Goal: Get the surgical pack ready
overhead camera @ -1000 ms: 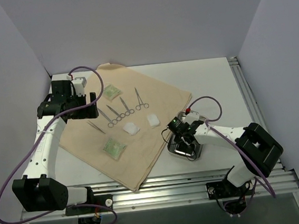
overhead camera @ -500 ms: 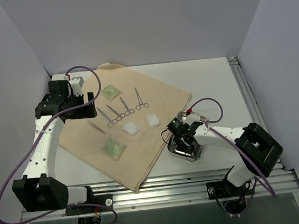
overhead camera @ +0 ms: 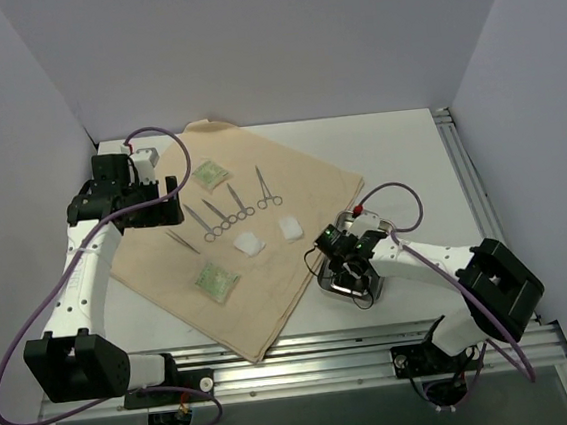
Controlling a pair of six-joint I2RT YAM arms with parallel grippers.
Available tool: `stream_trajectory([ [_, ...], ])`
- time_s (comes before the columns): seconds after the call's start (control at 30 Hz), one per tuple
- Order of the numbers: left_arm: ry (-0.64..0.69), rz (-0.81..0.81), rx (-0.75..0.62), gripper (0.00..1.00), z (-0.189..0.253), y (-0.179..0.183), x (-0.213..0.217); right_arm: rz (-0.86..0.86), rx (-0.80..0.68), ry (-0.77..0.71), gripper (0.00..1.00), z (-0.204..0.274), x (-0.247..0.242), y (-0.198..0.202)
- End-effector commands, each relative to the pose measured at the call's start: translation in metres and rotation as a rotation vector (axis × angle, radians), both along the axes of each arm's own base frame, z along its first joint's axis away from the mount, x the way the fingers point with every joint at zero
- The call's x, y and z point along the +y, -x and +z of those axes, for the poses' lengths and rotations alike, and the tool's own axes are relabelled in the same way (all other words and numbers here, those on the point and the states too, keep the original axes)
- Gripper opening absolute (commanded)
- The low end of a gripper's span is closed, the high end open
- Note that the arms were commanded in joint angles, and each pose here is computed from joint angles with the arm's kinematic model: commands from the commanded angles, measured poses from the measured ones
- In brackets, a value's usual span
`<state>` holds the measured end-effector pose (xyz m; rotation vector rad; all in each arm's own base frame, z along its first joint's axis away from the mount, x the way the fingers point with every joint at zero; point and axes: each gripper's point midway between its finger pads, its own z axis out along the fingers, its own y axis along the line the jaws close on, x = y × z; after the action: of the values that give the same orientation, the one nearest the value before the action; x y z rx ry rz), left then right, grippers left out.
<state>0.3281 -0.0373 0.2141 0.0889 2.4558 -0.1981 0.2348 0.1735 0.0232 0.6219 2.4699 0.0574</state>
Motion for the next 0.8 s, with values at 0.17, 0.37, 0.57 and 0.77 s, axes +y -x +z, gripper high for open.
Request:
stream_trajectory([
  [0.17,-0.034,0.046,-0.034,1.00,-0.005,-0.012,0.013,0.057,-0.194,0.045,0.22,0.086,0.019,-0.018],
  [0.37,-0.117,0.154,0.070,0.93,-0.050,-0.017,0.033,0.092,-0.291,0.040,0.24,0.123,0.029,-0.020],
  [0.57,-0.140,0.215,0.213,0.93,-0.094,-0.039,0.030,0.108,-0.309,0.059,0.25,0.119,0.025,-0.021],
  [0.77,-0.163,0.308,0.258,0.93,-0.125,-0.065,0.031,0.118,-0.291,0.025,0.25,0.103,0.024,-0.014],
])
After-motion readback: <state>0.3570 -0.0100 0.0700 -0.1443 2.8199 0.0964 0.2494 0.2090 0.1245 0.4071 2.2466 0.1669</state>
